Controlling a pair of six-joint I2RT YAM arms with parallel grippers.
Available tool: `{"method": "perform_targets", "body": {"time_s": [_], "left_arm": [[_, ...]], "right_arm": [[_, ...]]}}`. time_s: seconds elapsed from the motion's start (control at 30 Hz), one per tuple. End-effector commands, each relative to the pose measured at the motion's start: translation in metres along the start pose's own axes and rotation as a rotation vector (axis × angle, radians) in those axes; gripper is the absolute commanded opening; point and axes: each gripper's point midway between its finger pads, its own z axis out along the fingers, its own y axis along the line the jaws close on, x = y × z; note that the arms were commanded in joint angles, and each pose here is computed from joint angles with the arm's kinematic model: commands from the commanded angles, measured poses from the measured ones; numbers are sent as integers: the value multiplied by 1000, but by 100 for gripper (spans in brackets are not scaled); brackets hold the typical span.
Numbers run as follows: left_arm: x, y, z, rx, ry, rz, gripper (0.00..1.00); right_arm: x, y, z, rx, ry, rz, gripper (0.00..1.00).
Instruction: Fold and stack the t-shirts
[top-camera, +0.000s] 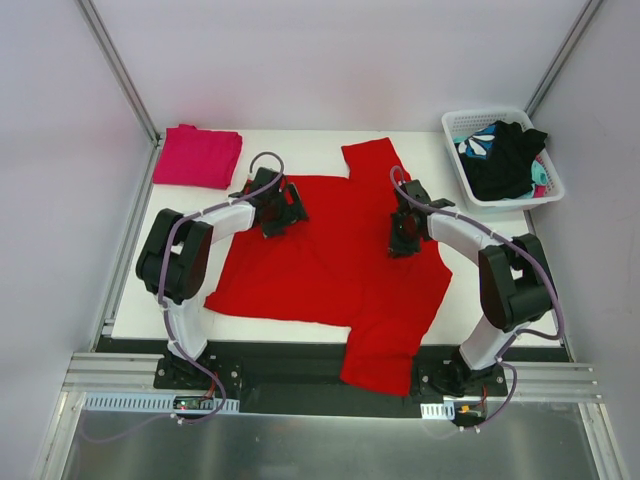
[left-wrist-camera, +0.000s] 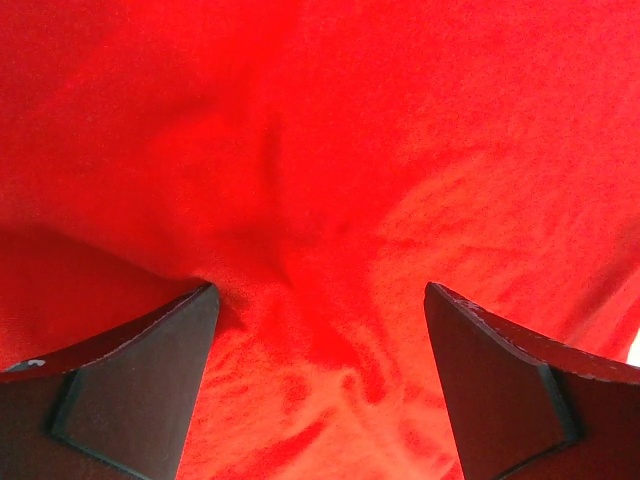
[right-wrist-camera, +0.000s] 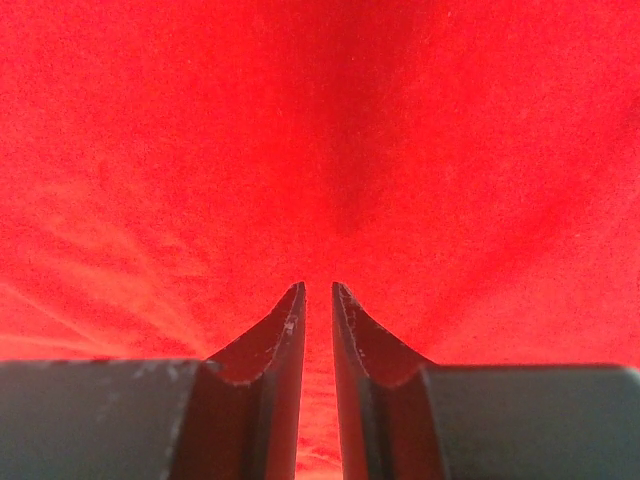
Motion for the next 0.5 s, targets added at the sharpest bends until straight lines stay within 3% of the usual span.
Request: {"method": "perform_targets", "body": {"time_s": [0.0,0.47], "left_arm": [[43,30,17,-50,108,-71,85],[67,68,-34,-174,106,-45,85]], "right_arm": [[-13,10,-22,-34,-28,-8,20],[-19,16,-31,-54,-32,-7,20]]}}
